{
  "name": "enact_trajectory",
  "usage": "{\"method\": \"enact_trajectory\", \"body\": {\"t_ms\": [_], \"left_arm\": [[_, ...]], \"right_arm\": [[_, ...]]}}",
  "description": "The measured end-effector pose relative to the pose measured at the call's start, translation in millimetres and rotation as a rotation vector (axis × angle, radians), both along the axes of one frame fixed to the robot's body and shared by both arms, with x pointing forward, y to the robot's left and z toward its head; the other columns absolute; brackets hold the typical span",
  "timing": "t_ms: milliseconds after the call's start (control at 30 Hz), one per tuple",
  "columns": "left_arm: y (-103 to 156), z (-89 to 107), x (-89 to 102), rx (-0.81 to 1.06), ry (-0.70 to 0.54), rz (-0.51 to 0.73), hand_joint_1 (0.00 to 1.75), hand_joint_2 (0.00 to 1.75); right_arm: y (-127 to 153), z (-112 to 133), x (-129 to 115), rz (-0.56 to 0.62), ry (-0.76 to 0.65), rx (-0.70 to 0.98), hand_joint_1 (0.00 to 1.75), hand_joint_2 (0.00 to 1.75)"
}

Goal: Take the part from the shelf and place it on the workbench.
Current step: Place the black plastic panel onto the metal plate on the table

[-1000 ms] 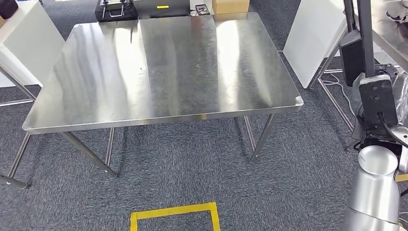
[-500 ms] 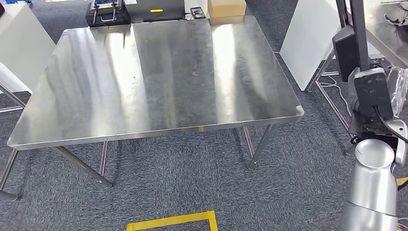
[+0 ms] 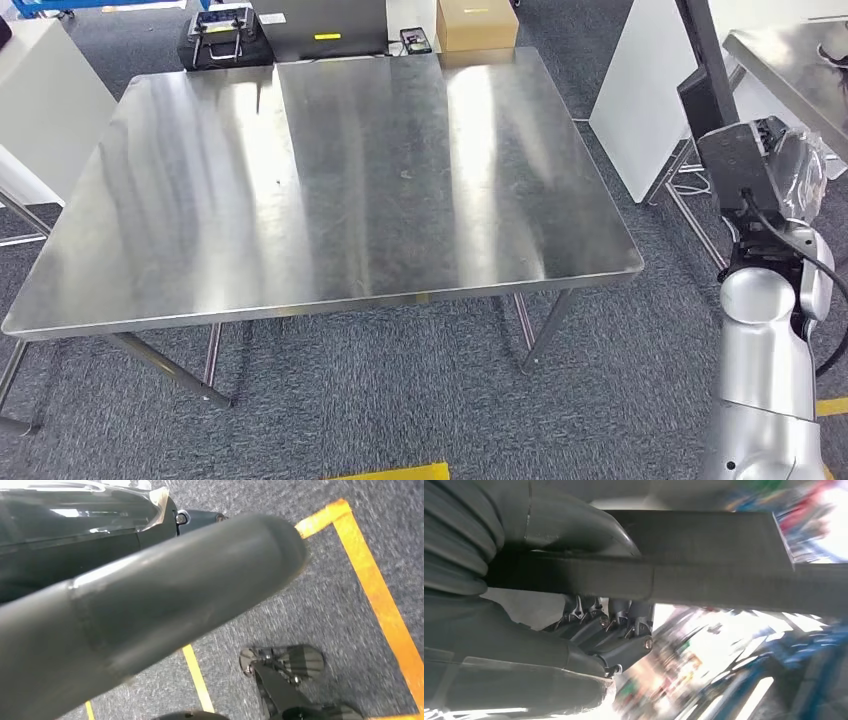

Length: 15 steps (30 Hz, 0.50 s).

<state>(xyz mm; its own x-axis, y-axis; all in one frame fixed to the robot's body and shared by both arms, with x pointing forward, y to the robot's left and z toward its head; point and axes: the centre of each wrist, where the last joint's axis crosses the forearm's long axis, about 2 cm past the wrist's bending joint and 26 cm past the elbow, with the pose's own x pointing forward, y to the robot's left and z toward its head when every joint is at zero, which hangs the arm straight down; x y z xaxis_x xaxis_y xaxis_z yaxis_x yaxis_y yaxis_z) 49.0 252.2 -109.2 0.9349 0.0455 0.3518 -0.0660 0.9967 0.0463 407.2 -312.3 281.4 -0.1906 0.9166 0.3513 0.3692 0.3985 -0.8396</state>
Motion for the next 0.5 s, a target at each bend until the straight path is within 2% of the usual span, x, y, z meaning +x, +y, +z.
{"method": "enact_trajectory", "body": {"t_ms": [100, 200, 400, 500], "left_arm": [[0, 0.3, 3.0, -0.047, -0.003, 0.104, 0.00, 0.00], [-1, 0.4, 4.1, -0.087, -0.006, 0.166, 0.00, 0.00], [-1, 0.5, 4.5, -0.159, -0.011, 0.273, 0.00, 0.00], [-4, 1.0, 6.6, -0.185, -0.015, 0.300, 0.00, 0.00]], "right_arm": [[30, 17, 23, -0.083, 0.025, -0.242, 1.75, 1.75], [65, 20, 41, -0.064, 0.092, -0.413, 1.75, 1.75], [121, -8, 60, 0.012, 0.241, -0.820, 1.75, 1.75], [140, -25, 59, 0.067, 0.296, -0.938, 1.75, 1.75]]}}
